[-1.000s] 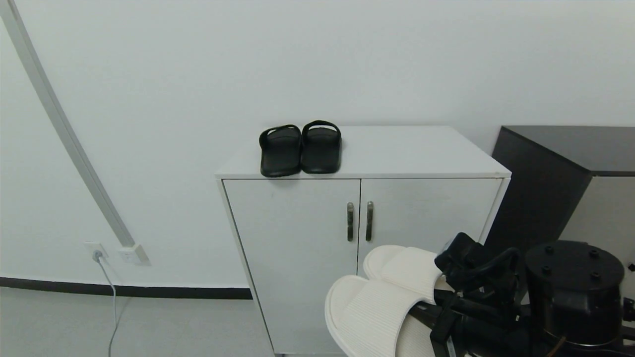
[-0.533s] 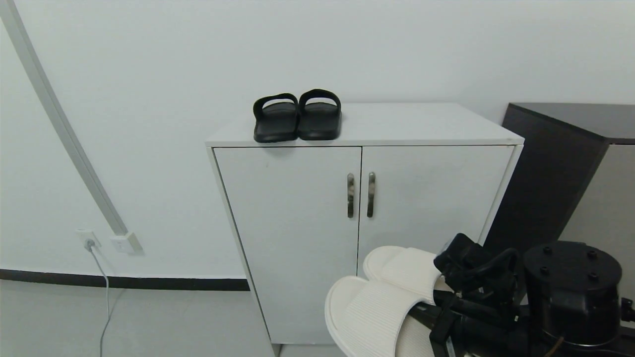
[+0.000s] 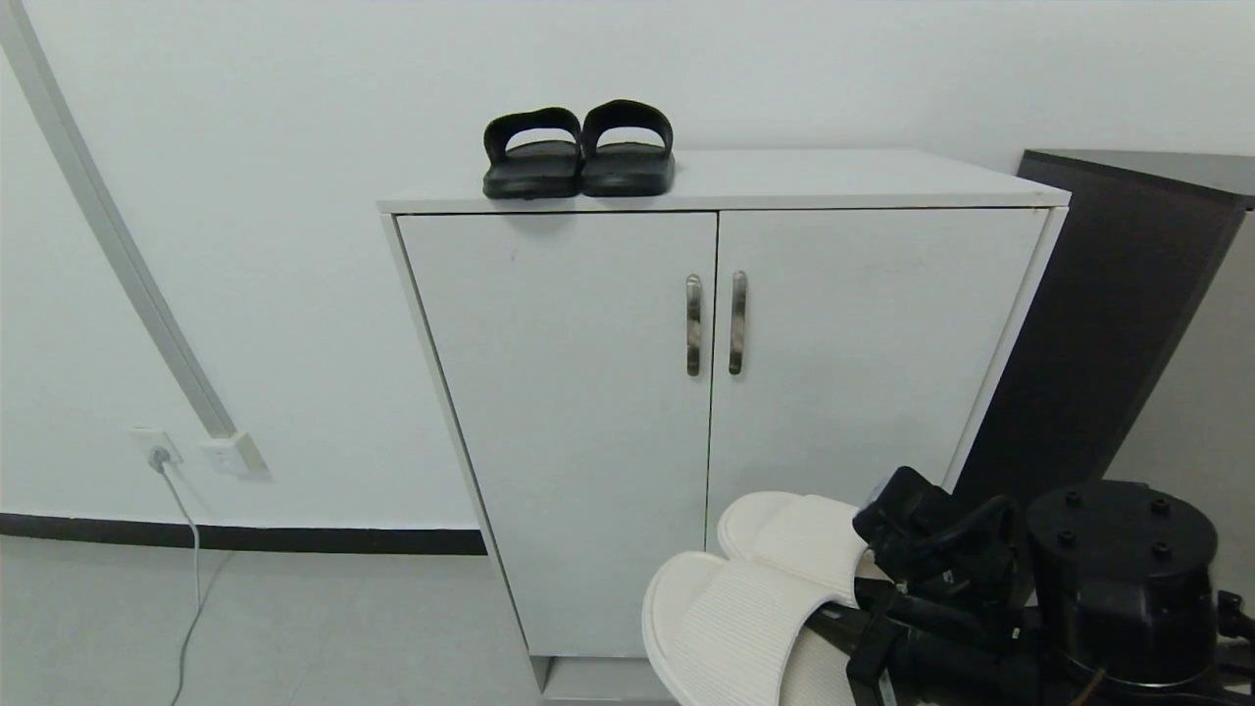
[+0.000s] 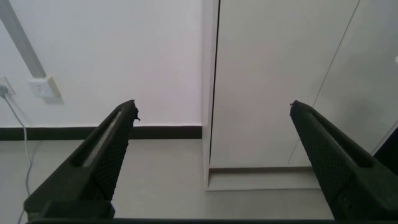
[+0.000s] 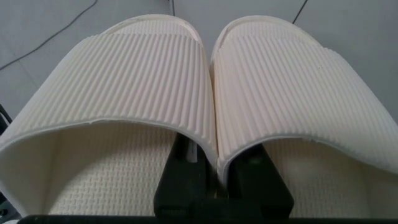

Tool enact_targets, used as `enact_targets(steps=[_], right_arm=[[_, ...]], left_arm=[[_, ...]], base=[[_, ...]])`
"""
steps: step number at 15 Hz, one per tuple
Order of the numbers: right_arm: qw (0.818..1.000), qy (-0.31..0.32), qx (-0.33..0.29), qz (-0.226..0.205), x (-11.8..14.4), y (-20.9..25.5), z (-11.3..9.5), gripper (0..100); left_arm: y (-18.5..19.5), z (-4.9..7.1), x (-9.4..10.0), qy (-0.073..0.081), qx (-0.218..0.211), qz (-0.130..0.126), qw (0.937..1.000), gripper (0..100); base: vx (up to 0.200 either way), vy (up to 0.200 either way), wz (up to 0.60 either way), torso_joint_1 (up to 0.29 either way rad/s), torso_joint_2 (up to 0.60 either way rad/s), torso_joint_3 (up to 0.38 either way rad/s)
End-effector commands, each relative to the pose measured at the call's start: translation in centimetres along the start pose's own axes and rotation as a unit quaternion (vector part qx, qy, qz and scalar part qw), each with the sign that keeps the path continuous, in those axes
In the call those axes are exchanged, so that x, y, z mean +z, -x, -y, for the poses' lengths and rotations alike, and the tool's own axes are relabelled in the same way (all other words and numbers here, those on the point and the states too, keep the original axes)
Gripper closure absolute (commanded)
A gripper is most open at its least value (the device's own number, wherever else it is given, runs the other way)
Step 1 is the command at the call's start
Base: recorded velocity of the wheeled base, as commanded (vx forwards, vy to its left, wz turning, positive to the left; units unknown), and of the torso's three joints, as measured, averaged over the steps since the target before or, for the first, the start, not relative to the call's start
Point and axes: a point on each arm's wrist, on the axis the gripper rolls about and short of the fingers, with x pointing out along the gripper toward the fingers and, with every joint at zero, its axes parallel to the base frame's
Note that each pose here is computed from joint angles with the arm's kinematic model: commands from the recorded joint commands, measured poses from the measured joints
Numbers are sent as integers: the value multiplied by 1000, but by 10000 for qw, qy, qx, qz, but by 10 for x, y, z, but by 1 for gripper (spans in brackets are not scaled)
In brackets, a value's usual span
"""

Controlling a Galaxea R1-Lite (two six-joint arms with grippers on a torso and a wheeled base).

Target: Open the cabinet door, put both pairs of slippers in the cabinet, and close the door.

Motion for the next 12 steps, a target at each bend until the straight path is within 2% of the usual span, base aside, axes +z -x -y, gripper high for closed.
enact_targets(steps=[1,9,12], right_arm=[[10000,8,12,-12,-1,-1,-1,100],[10000,61,-35,63,-4,-1,0,100],[10000,56,-71,16,-6,-3,1,100]], left_arm=[[0,0,0,2,1,-2,10000,0],[0,0,0,-6,1,-10,10000,0],[0,-1,1,2,123,22,9999,0]], base=[[0,0,0,0,0,0],[0,0,0,0,0,0],[0,0,0,-7,37,41]])
